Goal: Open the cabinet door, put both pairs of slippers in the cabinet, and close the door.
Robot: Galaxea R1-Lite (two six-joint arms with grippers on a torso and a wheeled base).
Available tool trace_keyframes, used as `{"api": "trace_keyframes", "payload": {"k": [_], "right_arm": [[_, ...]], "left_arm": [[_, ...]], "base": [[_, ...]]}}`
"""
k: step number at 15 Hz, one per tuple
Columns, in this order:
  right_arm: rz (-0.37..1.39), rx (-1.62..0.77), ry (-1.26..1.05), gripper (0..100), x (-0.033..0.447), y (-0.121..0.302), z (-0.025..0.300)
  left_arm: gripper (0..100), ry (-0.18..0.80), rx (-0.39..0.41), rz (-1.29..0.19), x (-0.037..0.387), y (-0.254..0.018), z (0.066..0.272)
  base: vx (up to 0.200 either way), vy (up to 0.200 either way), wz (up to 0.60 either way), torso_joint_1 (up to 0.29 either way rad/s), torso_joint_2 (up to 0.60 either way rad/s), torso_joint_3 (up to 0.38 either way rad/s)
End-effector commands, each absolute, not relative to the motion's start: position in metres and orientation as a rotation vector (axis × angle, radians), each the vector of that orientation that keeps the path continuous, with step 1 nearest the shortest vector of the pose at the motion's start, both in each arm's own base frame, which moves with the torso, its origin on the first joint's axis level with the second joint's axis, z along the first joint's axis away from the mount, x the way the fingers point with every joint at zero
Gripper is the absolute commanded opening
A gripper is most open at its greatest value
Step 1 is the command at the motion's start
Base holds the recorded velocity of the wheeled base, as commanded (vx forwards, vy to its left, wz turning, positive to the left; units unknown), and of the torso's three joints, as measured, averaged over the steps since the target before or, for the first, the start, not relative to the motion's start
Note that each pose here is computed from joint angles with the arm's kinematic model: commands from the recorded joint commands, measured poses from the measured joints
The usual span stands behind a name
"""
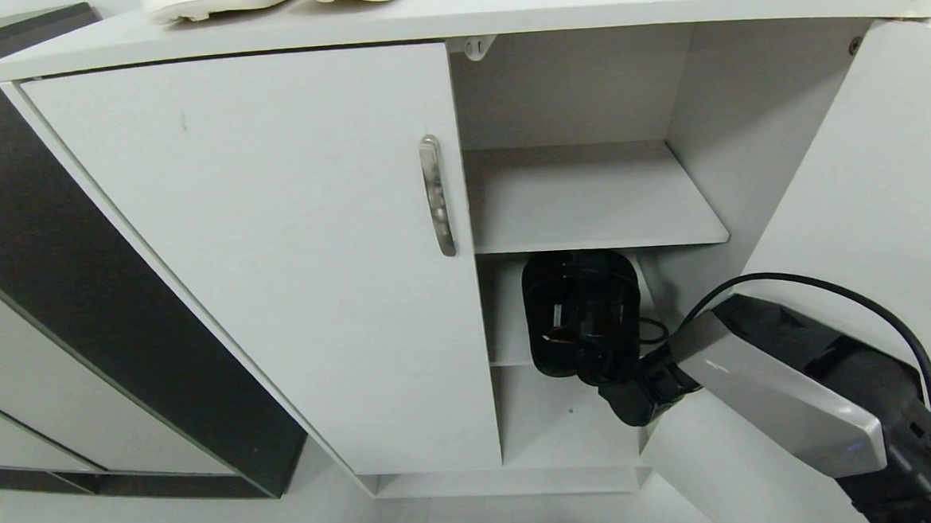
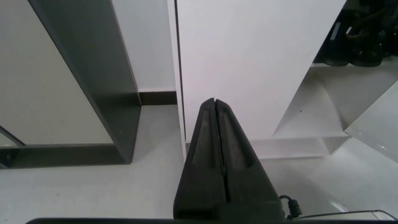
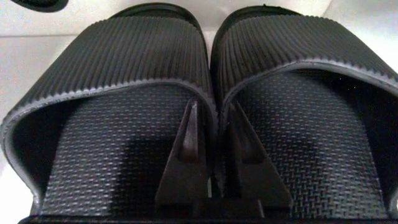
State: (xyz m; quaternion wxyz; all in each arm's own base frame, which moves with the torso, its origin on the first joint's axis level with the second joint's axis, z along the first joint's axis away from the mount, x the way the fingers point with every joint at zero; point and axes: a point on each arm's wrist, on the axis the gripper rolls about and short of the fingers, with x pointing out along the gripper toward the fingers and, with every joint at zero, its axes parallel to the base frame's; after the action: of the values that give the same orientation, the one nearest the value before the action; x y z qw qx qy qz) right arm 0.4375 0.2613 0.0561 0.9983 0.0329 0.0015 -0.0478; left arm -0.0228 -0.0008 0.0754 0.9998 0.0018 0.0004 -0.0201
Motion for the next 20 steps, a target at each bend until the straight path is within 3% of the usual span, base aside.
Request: {"api": "trace_keyframes", "payload": {"k": [1,9,10,16,20], "right_arm": [[-0.100,0.069,-0.001,0,0.443,0.262,0.055],[-0.108,0.062,0.011,0,0.447,0.260,0.049],[-0.109,0.062,0.011,100,0.447,0.260,0.049],[-0.108,0.064,0.007,100,0.435,0.258,0.056],[-0.064,0.080,-0.015,100,0.386,0.252,0.071]], "left_arm": [[0,0.001,0.003,-0.040,-0.023,-0.001,0.076],[0,0.002,0.002,-0.038,-0.023,-0.001,0.076],[0,0.002,0.002,-0.040,-0.023,-0.001,0.076],[0,0.002,0.002,-0.038,-0.023,-0.001,0.076],[0,0.002,0.002,-0.038,-0.023,-0.001,0.076]], "base": [[0.000,0.000,0.00,0.000,0.00,0.000],[0.000,0.000,0.00,0.000,0.00,0.000],[0.000,0.000,0.00,0.000,0.00,0.000],[0.000,0.000,0.00,0.000,0.00,0.000],[0.000,0.000,0.00,0.000,0.00,0.000]]}}
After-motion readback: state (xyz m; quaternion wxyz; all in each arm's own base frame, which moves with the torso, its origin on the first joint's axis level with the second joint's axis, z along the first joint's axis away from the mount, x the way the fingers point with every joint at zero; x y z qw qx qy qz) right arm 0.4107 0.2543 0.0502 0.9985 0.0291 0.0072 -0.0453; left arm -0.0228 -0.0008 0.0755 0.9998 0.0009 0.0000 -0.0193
